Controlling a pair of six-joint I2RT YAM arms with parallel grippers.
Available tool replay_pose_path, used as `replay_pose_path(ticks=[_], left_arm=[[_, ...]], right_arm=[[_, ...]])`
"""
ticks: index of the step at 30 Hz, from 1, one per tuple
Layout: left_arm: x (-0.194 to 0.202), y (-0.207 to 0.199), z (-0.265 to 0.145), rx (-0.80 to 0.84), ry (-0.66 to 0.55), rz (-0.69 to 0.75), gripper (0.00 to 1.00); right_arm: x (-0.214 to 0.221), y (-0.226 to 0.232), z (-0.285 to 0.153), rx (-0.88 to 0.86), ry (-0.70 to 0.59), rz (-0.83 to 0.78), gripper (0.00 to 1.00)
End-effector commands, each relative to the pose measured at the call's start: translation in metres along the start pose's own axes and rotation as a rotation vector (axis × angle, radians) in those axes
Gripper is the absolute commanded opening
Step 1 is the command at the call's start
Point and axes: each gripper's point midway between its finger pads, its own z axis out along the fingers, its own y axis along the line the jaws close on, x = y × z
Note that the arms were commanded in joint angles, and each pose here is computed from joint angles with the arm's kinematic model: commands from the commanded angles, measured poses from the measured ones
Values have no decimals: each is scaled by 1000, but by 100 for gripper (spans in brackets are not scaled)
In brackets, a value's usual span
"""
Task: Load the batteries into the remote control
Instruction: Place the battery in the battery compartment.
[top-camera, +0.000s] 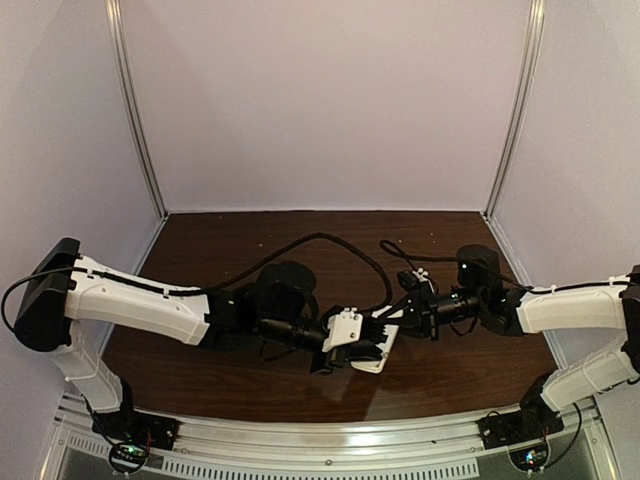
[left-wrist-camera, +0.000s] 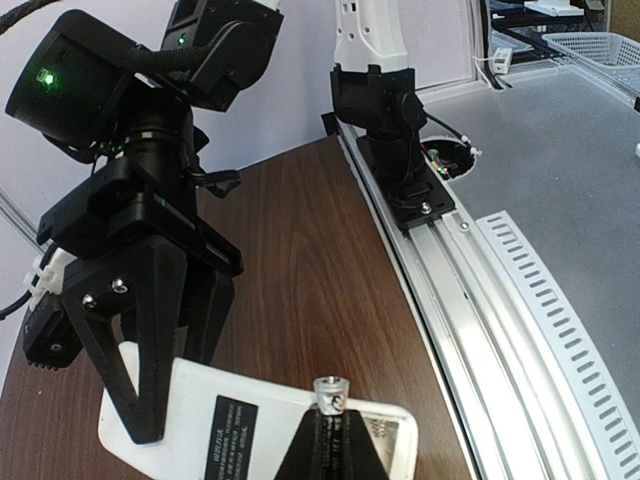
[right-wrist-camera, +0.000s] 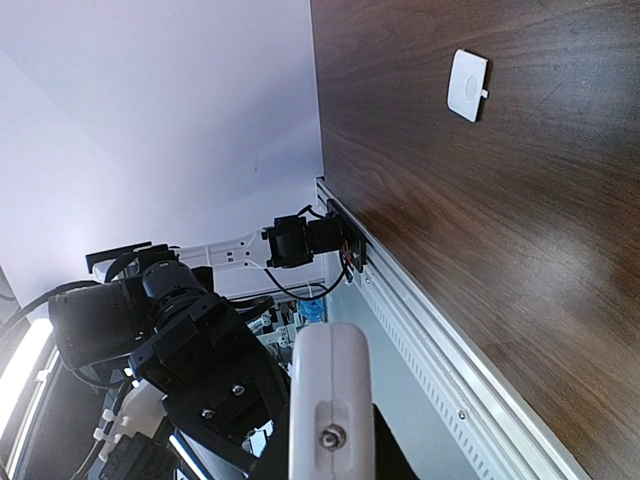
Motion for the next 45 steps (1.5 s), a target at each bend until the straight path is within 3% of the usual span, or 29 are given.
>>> replay_pose_path(ticks=[1,17,45], left_arm=[[21,-1,3,-6,55,9,0],[43,6,-13,-37,125,12,0],[103,30,-9,-136,434,83,0]], right_arm=[[4,17,1,-62,27,-34,0],[7,20,1,-73,37,-40,0],[7,25,1,-101,42,-21,0]])
